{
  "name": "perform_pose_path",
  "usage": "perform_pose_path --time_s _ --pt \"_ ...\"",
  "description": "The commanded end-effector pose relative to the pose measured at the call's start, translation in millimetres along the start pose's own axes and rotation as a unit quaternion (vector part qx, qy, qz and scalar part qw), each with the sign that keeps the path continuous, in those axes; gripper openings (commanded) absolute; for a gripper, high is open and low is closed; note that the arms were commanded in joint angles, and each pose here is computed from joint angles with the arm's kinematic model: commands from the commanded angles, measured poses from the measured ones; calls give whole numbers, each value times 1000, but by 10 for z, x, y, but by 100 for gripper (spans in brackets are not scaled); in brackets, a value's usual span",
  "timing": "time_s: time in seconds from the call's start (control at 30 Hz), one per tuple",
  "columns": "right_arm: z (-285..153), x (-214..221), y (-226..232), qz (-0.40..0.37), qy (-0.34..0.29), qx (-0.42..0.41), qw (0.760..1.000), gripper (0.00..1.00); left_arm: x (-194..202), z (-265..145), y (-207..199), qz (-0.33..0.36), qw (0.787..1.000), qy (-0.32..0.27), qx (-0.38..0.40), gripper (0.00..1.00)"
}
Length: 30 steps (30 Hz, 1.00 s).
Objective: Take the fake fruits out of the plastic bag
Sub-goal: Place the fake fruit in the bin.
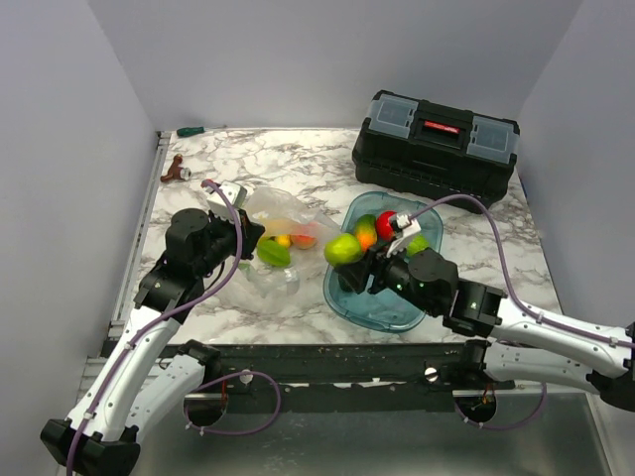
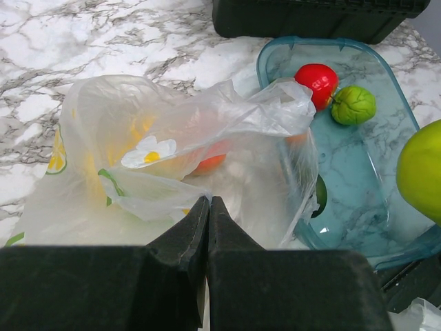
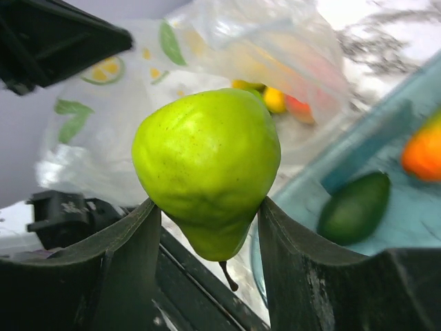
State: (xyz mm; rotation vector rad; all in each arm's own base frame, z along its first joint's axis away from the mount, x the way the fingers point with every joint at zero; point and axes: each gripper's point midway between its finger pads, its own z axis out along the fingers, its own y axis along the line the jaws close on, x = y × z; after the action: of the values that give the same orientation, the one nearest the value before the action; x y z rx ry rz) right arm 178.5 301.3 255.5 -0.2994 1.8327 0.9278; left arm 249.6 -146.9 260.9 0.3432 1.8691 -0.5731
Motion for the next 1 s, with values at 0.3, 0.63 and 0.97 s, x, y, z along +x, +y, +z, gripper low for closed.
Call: perform_pose_path --time_s 0.3,0.63,0.97 --pt "-577 959 -1004 -24 222 259 940 1 -67 -37 -3 2 1000 -9 -5 0" --pt "-553 1334 -1297 -105 338 367 860 2 -59 -34 -7 2 1000 -9 -4 0" --pt "-239 1550 -1197 -125 372 308 867 19 -56 -28 -10 2 1000 -6 -3 0"
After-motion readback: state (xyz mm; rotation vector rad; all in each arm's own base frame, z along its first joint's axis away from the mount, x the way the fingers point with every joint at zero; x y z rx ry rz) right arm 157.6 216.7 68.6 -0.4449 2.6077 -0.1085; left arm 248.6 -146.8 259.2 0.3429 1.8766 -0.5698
